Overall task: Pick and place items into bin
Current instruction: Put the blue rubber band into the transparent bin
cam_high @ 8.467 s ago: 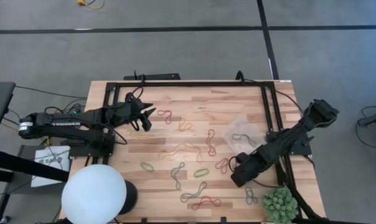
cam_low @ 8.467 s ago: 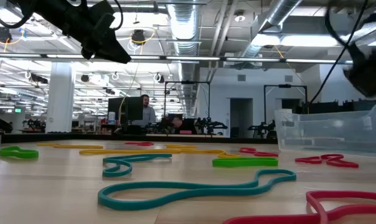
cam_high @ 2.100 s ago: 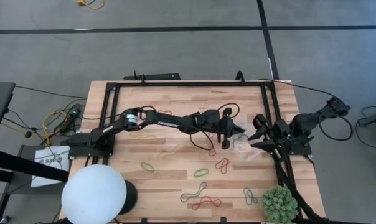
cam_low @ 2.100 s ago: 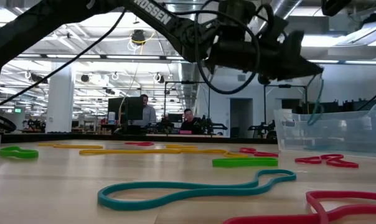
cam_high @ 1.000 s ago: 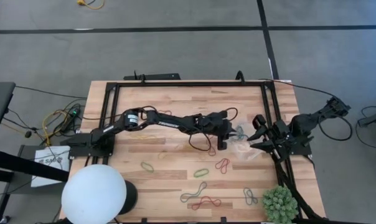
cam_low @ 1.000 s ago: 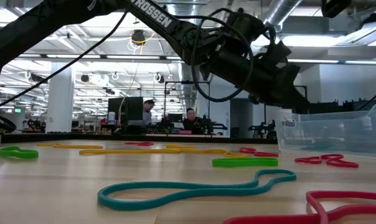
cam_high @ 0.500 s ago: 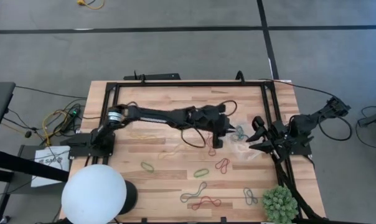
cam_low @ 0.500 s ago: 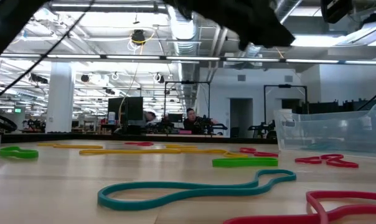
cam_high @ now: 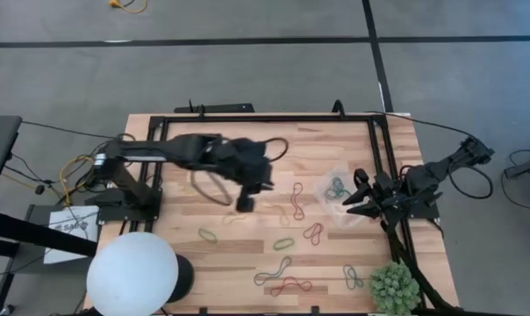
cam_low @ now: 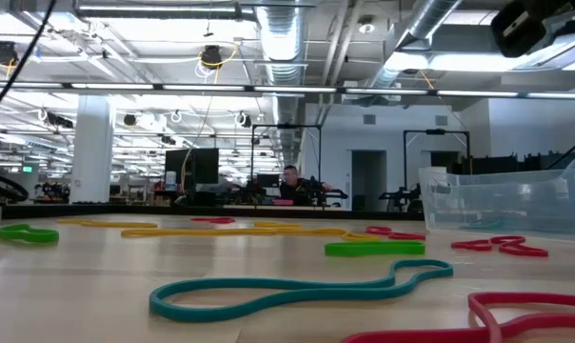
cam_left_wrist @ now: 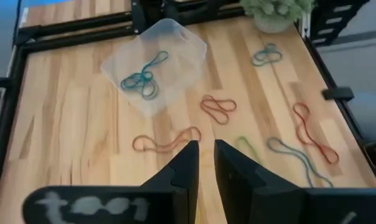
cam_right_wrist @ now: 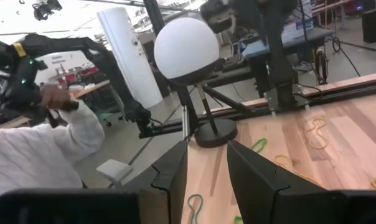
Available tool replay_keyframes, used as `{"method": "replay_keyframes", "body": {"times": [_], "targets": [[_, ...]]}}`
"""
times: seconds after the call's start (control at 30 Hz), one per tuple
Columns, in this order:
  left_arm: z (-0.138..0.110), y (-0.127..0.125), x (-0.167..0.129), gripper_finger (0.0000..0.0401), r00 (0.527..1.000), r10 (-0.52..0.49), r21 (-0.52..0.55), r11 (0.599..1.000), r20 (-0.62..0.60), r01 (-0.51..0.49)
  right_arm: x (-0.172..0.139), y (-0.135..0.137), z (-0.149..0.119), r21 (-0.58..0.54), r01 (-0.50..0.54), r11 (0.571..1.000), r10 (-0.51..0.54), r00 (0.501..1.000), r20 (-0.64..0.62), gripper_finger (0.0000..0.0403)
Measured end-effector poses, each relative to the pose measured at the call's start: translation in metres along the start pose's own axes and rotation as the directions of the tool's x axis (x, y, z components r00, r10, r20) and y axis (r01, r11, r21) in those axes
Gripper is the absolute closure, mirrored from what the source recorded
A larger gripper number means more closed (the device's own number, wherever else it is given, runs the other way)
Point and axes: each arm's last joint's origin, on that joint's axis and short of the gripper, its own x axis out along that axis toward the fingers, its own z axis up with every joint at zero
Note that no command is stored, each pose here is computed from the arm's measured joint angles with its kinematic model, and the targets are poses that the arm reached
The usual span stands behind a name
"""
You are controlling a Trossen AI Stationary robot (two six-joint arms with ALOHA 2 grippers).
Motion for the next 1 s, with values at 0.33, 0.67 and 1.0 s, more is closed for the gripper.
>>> {"method": "replay_keyframes", "body": {"times": [0.33, 0.67, 1.0], "targets": [[-0.074, -0.066, 0.007, 0.036, 0.988, 0.151, -0.1, 0.984, 0.009, -0.149, 0.0, 0.0, 0.0, 0.0, 0.001, 1.0, -0.001, 1.0, -0.004, 0.0295], [-0.14, -0.097, 0.086, 0.036, 0.972, -0.111, -0.161, 0.976, 0.206, 0.146, 0.0, 0.0, 0.0, -0.008, 0.004, 1.0, -0.004, 1.0, -0.002, 0.0295], [-0.16, -0.102, 0.121, 0.036, 0.987, -0.124, -0.088, 0.987, 0.106, 0.134, 0.0, 0.0, 0.001, -0.007, 0.003, 1.0, -0.003, 1.0, 0.006, 0.0295]]}}
